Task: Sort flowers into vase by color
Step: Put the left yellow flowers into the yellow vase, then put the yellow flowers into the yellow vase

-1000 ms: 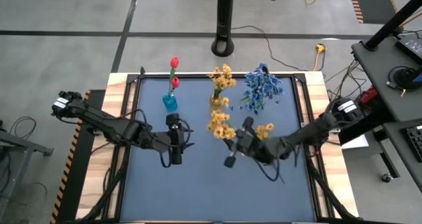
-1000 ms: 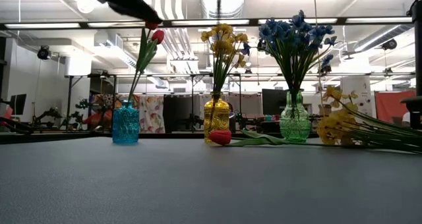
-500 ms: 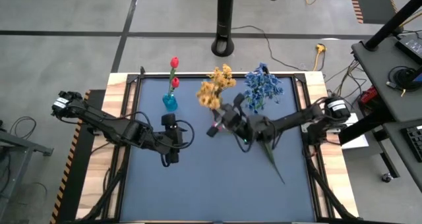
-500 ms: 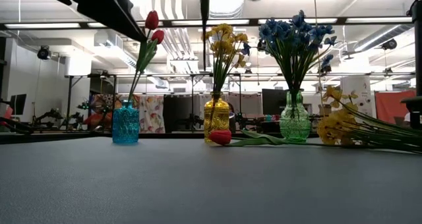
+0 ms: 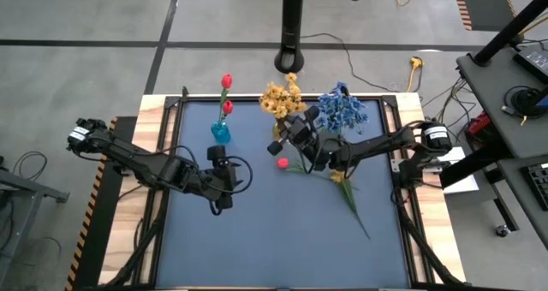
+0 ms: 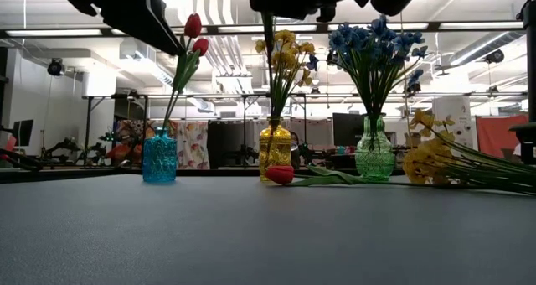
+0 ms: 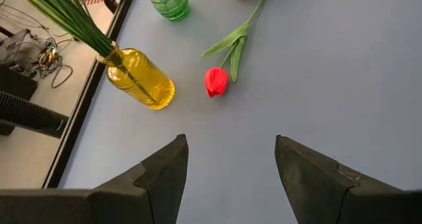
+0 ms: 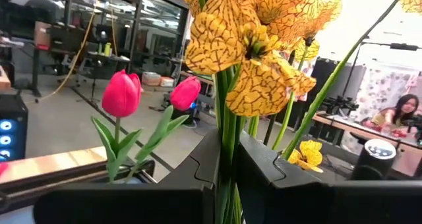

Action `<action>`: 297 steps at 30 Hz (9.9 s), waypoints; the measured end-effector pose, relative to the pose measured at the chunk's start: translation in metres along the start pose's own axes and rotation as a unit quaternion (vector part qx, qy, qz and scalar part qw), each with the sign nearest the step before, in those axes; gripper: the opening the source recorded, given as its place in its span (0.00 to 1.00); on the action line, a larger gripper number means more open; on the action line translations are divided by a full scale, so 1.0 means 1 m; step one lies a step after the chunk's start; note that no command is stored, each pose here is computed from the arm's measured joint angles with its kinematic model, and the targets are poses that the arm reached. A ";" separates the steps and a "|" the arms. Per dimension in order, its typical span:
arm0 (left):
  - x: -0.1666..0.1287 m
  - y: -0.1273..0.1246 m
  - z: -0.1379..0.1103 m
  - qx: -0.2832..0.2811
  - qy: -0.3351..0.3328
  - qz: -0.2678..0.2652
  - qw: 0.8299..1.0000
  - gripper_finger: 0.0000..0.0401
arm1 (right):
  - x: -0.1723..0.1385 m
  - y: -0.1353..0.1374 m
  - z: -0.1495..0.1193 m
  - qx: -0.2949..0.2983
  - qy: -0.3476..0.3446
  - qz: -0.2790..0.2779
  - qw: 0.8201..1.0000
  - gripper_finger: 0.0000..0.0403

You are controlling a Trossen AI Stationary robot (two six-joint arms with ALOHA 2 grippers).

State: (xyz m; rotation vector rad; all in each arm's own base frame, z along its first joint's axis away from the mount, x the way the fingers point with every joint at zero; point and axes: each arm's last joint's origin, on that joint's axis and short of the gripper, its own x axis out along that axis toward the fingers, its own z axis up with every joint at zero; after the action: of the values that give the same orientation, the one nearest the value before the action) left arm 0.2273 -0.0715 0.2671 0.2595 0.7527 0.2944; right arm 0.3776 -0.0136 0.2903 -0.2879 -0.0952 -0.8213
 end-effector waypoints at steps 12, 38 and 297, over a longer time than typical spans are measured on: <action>0.000 0.000 0.000 0.000 0.000 0.000 1.000 0.52 | 0.006 -0.007 -0.006 -0.023 0.007 -0.012 1.000 0.07; 0.000 0.000 0.000 0.000 -0.001 0.000 1.000 0.52 | 0.009 -0.018 -0.032 0.027 0.028 -0.008 0.999 0.07; 0.008 -0.011 0.020 -0.014 -0.081 -0.033 0.996 0.52 | -0.231 -0.030 -0.029 0.211 0.591 0.148 0.764 0.05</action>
State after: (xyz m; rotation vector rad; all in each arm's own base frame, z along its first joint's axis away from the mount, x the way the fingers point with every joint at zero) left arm 0.2492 -0.0813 0.2723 0.2292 0.5956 0.2190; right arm 0.1979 0.1228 0.2244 0.6683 0.9349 -0.5195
